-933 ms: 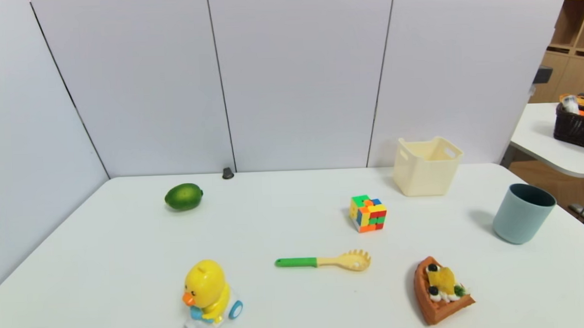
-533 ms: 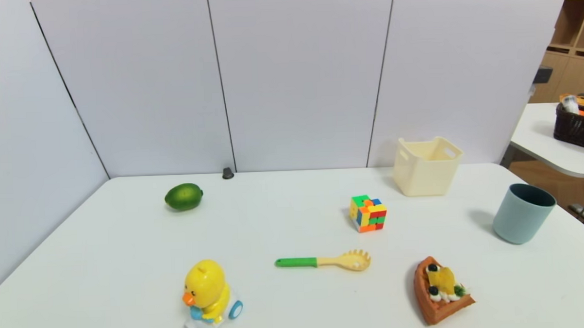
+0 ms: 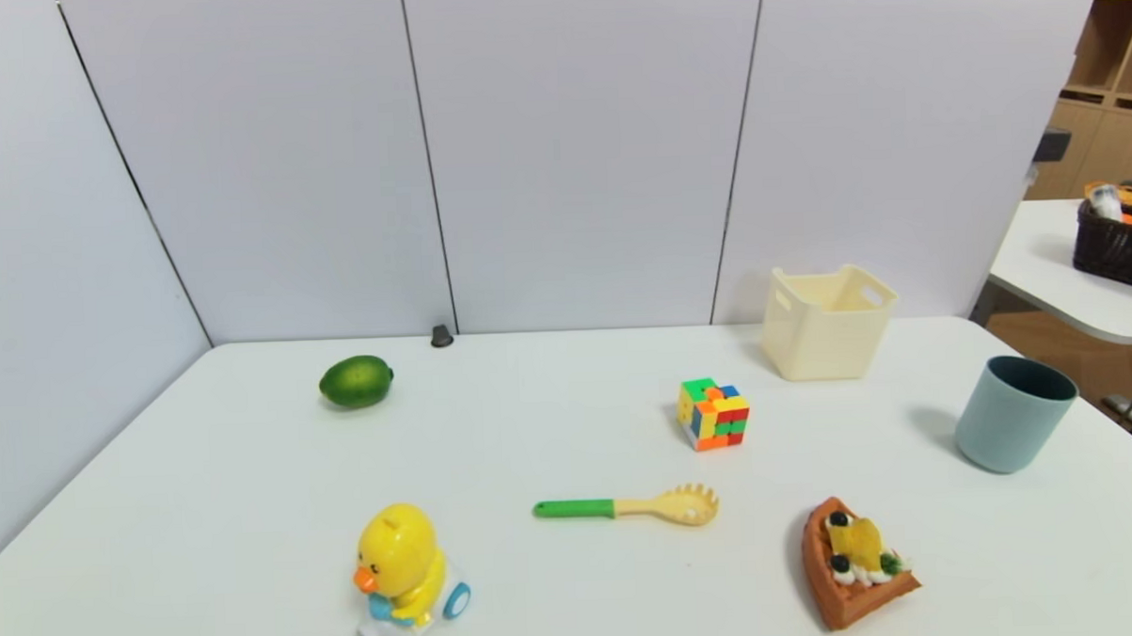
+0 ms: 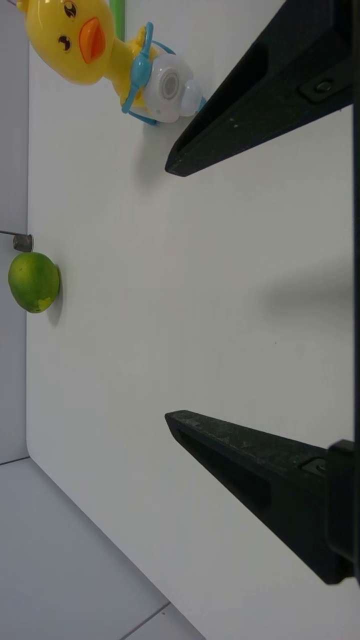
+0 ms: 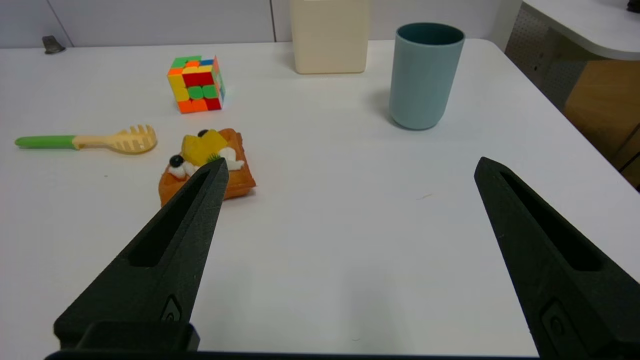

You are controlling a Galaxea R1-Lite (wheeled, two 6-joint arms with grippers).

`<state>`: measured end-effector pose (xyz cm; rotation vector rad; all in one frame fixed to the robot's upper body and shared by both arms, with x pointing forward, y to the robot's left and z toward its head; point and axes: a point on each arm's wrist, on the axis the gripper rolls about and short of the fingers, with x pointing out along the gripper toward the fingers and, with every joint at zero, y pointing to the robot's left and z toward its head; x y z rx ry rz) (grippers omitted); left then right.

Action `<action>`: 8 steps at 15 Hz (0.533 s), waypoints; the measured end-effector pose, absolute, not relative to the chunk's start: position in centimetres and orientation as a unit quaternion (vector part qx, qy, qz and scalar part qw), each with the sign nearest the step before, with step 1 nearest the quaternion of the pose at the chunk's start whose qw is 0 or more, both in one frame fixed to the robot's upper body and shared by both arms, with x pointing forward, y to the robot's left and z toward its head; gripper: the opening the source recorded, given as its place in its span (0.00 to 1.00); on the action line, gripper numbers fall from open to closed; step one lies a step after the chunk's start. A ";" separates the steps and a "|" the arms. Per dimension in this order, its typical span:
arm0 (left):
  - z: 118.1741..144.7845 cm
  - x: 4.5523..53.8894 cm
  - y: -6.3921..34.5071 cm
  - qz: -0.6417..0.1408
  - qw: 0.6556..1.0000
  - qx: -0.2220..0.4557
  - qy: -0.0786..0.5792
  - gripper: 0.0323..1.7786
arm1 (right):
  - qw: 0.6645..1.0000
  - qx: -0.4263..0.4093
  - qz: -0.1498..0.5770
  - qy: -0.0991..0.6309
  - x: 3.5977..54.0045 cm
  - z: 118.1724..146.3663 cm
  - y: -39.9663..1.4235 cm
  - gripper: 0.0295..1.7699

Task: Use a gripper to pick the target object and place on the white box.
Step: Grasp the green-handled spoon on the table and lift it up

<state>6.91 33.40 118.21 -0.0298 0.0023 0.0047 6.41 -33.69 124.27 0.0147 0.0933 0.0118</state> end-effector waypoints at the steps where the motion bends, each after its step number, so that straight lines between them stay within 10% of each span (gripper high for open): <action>1: 118.2 6.9 33.4 0.003 1.000 -0.015 0.001 0.95 | 0.998 0.006 0.009 0.059 6.7 125.9 -33.7 0.96; 8: 118.2 6.9 33.4 0.003 1.000 -0.015 0.001 0.95 | 0.982 -0.010 0.066 0.179 15.3 135.8 -32.8 0.96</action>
